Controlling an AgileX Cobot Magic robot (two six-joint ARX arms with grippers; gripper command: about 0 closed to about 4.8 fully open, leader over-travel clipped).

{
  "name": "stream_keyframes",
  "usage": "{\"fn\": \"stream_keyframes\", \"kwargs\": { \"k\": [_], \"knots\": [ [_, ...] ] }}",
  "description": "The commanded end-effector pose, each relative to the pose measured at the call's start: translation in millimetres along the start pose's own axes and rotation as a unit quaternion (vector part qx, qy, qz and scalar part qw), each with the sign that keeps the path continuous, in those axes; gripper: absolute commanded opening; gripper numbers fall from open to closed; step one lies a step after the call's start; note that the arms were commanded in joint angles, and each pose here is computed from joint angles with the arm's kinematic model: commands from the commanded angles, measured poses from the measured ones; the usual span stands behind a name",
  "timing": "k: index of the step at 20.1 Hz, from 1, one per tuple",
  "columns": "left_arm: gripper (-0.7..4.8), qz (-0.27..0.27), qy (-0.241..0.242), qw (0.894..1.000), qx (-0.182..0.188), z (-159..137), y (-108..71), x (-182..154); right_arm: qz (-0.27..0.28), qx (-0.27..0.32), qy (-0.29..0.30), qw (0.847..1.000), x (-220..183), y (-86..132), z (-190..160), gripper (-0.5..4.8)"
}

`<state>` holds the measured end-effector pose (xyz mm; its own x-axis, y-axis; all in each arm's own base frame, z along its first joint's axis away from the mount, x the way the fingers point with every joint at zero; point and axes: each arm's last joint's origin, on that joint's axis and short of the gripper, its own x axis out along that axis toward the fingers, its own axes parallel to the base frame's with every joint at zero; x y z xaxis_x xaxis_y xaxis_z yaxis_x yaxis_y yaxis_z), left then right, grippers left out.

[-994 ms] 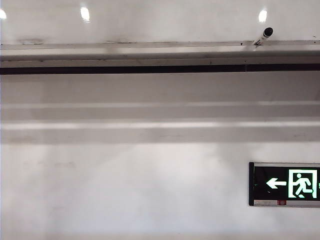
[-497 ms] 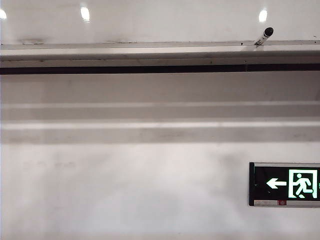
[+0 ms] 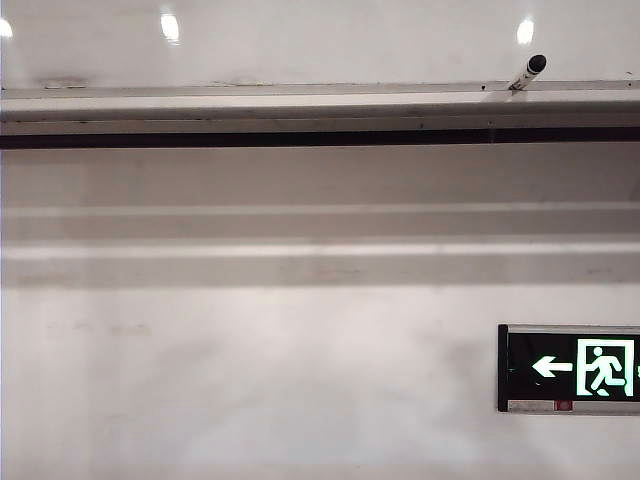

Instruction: Wipe the whiteboard clean using the black magnetic whiteboard eraser attached to the whiteboard.

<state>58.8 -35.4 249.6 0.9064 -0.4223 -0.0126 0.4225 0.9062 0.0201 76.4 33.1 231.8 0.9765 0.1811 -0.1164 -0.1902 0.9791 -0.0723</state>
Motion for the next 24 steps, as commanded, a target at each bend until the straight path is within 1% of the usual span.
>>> {"fn": "stream_keyframes", "kwargs": {
  "k": [1,2,4,5,6,8,9,14,16,18,19,21,22,23,24],
  "knots": [
    [-0.05,-0.006,-0.009,1.000,-0.001,-2.1,-0.8,2.2,0.001,0.001,0.000,1.000,-0.5,-0.1,0.6,-0.01],
    [-0.05,-0.014,-0.009,1.000,-0.001,-4.9,-1.7,4.0,0.001,0.001,0.000,1.000,-0.6,-0.1,0.6,0.00],
    [-0.06,-0.049,-0.021,0.999,-0.005,-13.2,-4.9,9.4,0.001,0.001,0.000,1.000,-0.6,-0.1,0.6,-0.01],
    [-0.06,-0.053,-0.021,0.998,-0.013,-17.4,-5.6,11.6,0.002,0.001,0.000,1.000,-0.6,-0.1,0.6,-0.01],
    [-0.06,-0.048,-0.018,0.999,-0.011,-18.9,-5.5,12.1,0.001,0.001,0.000,1.000,-0.6,-0.1,0.6,-0.01],
    [-0.06,-0.028,-0.029,0.999,0.010,-17.7,-3.6,10.0,0.002,0.001,0.000,1.000,-0.6,-0.1,0.6,0.00],
    [-0.06,-0.027,-0.030,0.999,0.014,-17.9,-3.0,9.7,0.001,0.001,0.000,1.000,-0.6,-0.1,0.6,-0.01],
    [-0.06,0.038,-0.033,0.999,0.018,-27.7,15.1,10.1,0.002,0.001,0.001,1.000,-0.5,0.0,0.5,-0.01],
    [-0.05,0.075,-0.025,0.997,0.007,-34.4,21.6,11.7,0.001,0.001,0.001,1.000,-0.6,-0.1,0.5,-0.01],
    [-0.06,0.107,-0.023,0.994,0.005,-43.6,27.4,14.5,0.001,0.001,0.001,1.000,-0.6,-0.1,0.5,-0.01],
    [-0.06,0.112,-0.028,0.993,0.006,-47.8,28.7,16.4,0.002,0.001,0.001,1.000,-0.5,-0.1,0.5,-0.01],
    [-0.05,0.115,-0.057,0.992,0.011,-58.6,30.3,21.7,0.001,0.001,0.001,1.000,-0.6,-0.1,0.5,0.00],
    [-0.06,0.120,-0.064,0.991,0.012,-64.9,31.1,23.8,0.001,0.001,0.001,1.000,-0.6,-0.1,0.5,-0.01],
    [-0.05,0.126,-0.064,0.990,0.012,-71.5,32.3,25.3,0.001,0.001,0.001,1.000,-0.6,-0.1,0.5,0.00],
    [-0.06,0.132,-0.054,0.990,0.011,-74.8,33.6,25.5,0.001,0.001,0.001,1.000,-0.6,-0.1,0.5,0.00]
  ]
}}
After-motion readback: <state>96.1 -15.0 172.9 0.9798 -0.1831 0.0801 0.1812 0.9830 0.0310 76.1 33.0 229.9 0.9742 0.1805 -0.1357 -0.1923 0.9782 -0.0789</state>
